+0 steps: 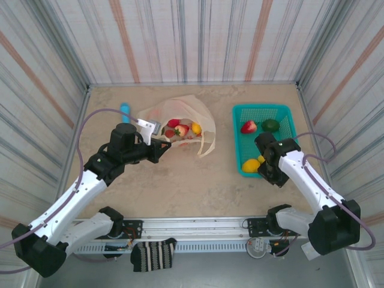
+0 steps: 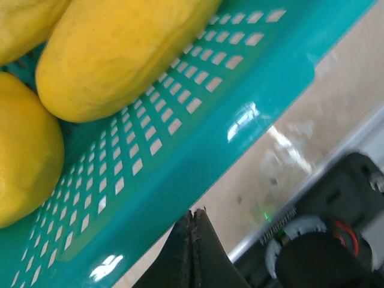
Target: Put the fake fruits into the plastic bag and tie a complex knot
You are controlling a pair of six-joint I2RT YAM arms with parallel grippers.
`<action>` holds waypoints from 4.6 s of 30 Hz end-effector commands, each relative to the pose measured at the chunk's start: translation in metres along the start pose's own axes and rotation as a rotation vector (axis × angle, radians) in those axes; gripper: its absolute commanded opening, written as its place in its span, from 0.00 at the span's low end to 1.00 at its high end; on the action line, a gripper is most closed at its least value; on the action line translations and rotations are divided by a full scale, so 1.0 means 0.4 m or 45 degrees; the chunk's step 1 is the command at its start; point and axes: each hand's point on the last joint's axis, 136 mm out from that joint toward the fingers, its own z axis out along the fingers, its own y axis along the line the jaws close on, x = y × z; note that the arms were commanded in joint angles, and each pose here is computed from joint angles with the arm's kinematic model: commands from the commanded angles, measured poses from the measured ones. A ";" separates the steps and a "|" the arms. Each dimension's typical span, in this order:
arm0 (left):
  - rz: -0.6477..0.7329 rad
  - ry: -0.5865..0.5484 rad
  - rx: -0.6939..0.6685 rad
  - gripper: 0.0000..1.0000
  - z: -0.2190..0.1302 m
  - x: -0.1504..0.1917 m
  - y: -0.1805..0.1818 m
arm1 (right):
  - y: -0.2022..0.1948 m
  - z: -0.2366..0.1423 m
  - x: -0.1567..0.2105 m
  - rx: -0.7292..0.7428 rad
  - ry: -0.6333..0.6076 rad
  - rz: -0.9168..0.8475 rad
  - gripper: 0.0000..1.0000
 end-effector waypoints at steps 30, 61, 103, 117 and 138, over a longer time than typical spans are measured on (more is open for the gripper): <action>0.016 -0.023 -0.029 0.00 -0.001 -0.019 0.021 | 0.577 -0.264 0.016 -0.951 -0.597 -1.326 0.38; 0.046 -0.122 -0.104 0.00 -0.055 -0.047 0.029 | 0.658 -0.144 0.278 -0.731 -0.679 -2.753 0.51; 0.097 -0.540 -0.086 0.00 -0.239 -0.506 -0.067 | 0.544 -1.011 -0.215 -1.550 -1.319 -0.889 0.00; -0.076 -0.384 0.240 0.02 -0.095 -0.460 -0.061 | 0.588 -0.855 -0.192 -1.514 -1.166 -0.907 0.00; 0.011 -0.424 0.206 0.49 -0.128 -0.431 -0.080 | 0.566 -0.883 -0.174 -1.549 -1.164 -0.956 0.00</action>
